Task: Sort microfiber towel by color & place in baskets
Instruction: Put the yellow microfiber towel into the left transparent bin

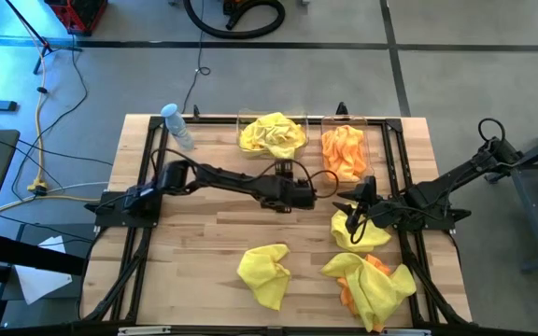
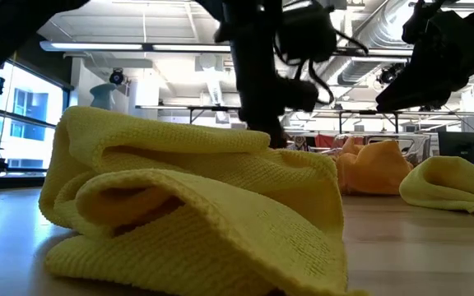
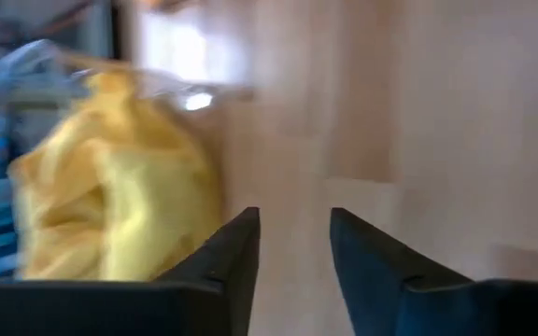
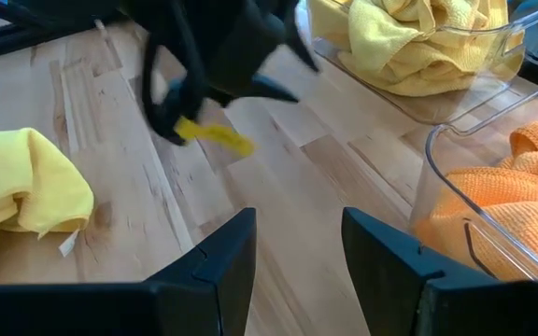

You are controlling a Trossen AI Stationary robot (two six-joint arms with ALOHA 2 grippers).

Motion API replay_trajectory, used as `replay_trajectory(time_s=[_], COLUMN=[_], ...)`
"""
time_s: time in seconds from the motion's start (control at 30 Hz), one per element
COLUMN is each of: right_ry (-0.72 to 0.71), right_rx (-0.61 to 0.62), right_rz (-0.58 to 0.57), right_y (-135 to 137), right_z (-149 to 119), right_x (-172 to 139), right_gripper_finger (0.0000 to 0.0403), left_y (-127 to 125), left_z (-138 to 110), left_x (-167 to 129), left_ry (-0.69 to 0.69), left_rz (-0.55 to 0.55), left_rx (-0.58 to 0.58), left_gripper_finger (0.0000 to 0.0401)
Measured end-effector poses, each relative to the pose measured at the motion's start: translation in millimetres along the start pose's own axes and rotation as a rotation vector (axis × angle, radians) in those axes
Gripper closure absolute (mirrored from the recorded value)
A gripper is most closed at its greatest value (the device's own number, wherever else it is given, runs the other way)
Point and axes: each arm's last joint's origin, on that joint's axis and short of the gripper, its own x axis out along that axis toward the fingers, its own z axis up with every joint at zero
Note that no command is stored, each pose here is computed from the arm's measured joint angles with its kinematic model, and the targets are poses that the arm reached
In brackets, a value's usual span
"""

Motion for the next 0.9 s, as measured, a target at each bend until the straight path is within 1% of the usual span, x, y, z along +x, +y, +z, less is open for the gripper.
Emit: replay_trajectory(time_s=[0.07, 0.13, 0.27, 0.37, 0.43, 0.53, 0.63, 0.73, 0.83, 0.9], right_ry=[0.003, 0.006, 0.014, 0.014, 0.014, 0.014, 0.015, 0.018, 0.020, 0.022], right_rx=[-0.003, -0.005, -0.011, -0.011, -0.008, 0.007, 0.007, 0.003, 0.000, -0.002], right_rz=[-0.002, -0.004, -0.011, -0.011, -0.011, -0.012, -0.012, -0.015, -0.016, -0.018], right_y=[-0.3, -0.5, -1.3, -1.4, -1.4, -1.4, -1.4, -1.7, -1.9, -2.1], right_z=[-0.4, -0.8, -1.7, -1.8, -1.8, -1.8, -1.9, -2.3, -2.5, -2.8], right_x=[0.0, 0.0, 0.0, 0.0, 0.0, 0.0, 0.0, 0.0, 0.0, 0.0], right_gripper_finger=[0.0247, 0.0247, 0.0247, 0.0247, 0.0247, 0.0247, 0.0247, 0.0247, 0.0247, 0.0247], left_y=[-3.8, -6.7, -4.5, -0.4, 6.7, 13.1, 14.9, 14.5, 14.4, 15.3], left_z=[-0.9, -2.0, -1.5, -3.3, -4.4, -6.2, -6.3, -6.4, -6.2, -6.1], left_x=[7.1, 12.1, 15.7, 21.8, 26.1, 32.2, 32.6, 32.3, 32.0, 31.3], left_ry=[0.030, 0.053, 0.054, 0.076, 0.088, 0.101, 0.102, 0.105, 0.105, 0.106], left_rz=[0.094, 0.157, 0.172, 0.246, 0.290, 0.279, 0.278, 0.276, 0.279, 0.293], left_rx=[0.028, 0.052, 0.045, 0.010, -0.026, -0.043, -0.044, -0.025, -0.018, -0.023], left_gripper_finger=[0.0267, 0.0260, 0.0256, 0.0256, 0.0256, 0.0259, 0.0283, 0.0328, 0.0382, 0.0394])
